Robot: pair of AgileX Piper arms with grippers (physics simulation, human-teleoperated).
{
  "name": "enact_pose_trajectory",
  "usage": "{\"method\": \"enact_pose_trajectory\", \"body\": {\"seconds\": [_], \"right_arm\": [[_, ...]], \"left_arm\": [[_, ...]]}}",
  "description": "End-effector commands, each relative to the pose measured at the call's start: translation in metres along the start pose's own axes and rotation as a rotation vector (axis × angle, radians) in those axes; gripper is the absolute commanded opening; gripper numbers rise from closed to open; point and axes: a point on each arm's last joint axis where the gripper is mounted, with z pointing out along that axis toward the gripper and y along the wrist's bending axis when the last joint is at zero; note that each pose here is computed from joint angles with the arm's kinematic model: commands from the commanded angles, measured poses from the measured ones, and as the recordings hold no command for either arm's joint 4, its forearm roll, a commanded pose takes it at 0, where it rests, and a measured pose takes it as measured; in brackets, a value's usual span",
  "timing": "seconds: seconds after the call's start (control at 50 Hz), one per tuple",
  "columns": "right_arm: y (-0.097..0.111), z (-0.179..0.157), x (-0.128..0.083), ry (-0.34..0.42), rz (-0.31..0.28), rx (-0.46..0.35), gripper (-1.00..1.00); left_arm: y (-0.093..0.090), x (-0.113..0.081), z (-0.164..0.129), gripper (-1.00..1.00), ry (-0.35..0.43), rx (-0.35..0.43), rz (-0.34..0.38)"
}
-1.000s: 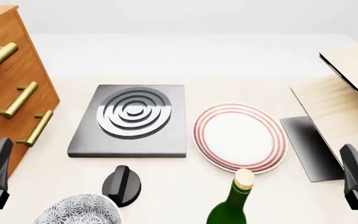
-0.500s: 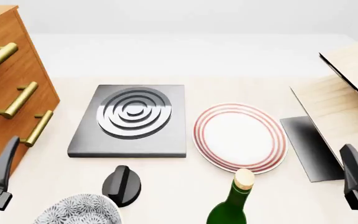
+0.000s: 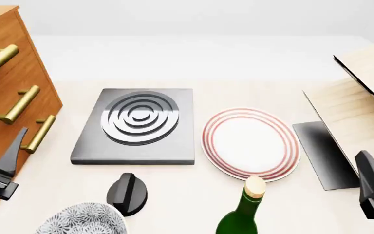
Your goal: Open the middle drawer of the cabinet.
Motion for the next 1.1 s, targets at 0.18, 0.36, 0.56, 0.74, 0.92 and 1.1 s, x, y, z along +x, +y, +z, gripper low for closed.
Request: {"method": "enact_pose_trajectory", "body": {"seconds": [0.18, 0.36, 0.56, 0.74, 0.92, 1.1], "right_arm": [[0.0, 0.0, 0.0, -0.003, 0.002, 0.0, 1.0], [0.0, 0.0, 0.0, -0.003, 0.002, -0.001, 1.0], [0.0, 0.0, 0.0, -0.003, 0.002, -0.001, 1.0], [0.0, 0.0, 0.0, -0.003, 0.002, -0.001, 1.0], [0.0, 0.0, 0.0, -0.003, 0.002, -0.001, 1.0], [0.0, 0.0, 0.0, -0.003, 0.002, -0.001, 1.0]], "left_arm": [[0.0, 0.0, 0.019, 1.0, 0.043, 0.041, 0.09], [-0.005, 0.005, 0.029, 1.0, 0.068, 0.082, 0.12], [-0.012, 0.015, 0.037, 1.0, 0.131, 0.126, 0.132], [-0.016, 0.02, 0.043, 1.0, 0.166, 0.157, 0.138], [-0.015, 0.023, 0.047, 1.0, 0.187, 0.149, 0.144], [-0.012, 0.03, 0.049, 1.0, 0.233, 0.121, 0.151]]}}
